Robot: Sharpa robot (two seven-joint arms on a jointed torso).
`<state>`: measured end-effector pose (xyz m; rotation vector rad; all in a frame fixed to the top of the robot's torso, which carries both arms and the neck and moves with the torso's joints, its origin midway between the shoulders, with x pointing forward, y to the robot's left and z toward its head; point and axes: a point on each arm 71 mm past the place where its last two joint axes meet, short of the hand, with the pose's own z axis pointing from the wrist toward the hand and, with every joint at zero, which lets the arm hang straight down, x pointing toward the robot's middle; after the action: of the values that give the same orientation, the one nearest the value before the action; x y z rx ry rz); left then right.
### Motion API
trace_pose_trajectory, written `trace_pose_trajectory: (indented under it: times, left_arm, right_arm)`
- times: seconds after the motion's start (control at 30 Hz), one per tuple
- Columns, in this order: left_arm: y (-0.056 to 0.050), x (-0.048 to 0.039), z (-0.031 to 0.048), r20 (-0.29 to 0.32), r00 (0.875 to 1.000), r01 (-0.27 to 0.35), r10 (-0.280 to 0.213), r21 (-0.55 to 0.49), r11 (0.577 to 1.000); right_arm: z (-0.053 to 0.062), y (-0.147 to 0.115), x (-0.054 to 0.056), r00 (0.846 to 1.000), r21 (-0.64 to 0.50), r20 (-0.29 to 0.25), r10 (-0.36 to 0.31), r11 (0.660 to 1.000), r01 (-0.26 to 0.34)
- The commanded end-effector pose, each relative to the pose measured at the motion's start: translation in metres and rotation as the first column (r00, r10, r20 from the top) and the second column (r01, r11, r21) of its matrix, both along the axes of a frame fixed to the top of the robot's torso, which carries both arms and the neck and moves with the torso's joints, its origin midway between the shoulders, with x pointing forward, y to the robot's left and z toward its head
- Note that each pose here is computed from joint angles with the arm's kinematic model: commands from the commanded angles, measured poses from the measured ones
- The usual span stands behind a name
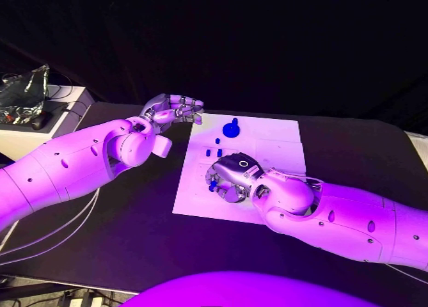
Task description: Assemble the parts on the task board
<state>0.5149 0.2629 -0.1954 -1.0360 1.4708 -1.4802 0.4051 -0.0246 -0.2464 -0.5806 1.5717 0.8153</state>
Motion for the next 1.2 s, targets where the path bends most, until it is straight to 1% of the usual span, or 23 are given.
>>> trace_pose_trajectory:
  times: [0.03, 0.2, 0.43, 0.67, 0.87, 1.0, 1.07, 1.13, 1.2]
  left_arm:
    - [-0.002, -0.0004, 0.0010, 0.002, 1.000, 0.015, -0.015, -0.012, 1.000]
    - [-0.001, -0.0004, 0.0009, 0.001, 1.000, 0.015, -0.015, -0.011, 1.000]
    - [-0.001, -0.0004, 0.0008, -0.001, 1.000, 0.016, -0.016, -0.010, 1.000]
    - [0.000, -0.0004, 0.0006, -0.002, 1.000, 0.016, -0.016, -0.010, 1.000]
    - [0.001, -0.0003, 0.0005, -0.003, 1.000, 0.014, -0.014, -0.008, 1.000]
    - [0.001, -0.0003, 0.0003, -0.004, 1.000, 0.013, -0.013, -0.008, 1.000]
    - [0.002, -0.0003, 0.0002, -0.004, 1.000, 0.014, -0.014, -0.008, 1.000]
    - [0.002, -0.0003, 0.0002, -0.004, 1.000, 0.014, -0.014, -0.008, 1.000]
    - [0.002, -0.0004, 0.0002, -0.004, 1.000, 0.014, -0.014, -0.008, 1.000]
  right_arm:
    - [-0.005, 0.001, -0.004, 0.999, -0.023, -0.017, 0.034, 0.999, -0.034]
    - [-0.004, 0.000, -0.004, 1.000, -0.004, -0.009, 0.029, 1.000, -0.029]
    - [0.000, -0.003, -0.003, 1.000, 0.039, 0.016, 0.015, 0.999, -0.015]
    - [0.005, -0.008, -0.004, 0.999, 0.116, 0.045, -0.003, 0.993, -0.002]
    - [0.010, -0.017, -0.006, 0.998, 0.170, 0.049, -0.026, 0.985, 0.017]
    - [0.016, -0.028, -0.007, 0.998, 0.232, 0.031, -0.047, 0.972, 0.039]
    - [0.021, -0.036, -0.006, 0.998, 0.266, 0.012, -0.065, 0.962, 0.059]
    - [0.027, -0.048, -0.002, 0.994, 0.312, -0.039, -0.100, 0.944, 0.107]
    - [0.034, -0.062, 0.005, 0.986, 0.341, -0.100, -0.132, 0.927, 0.159]
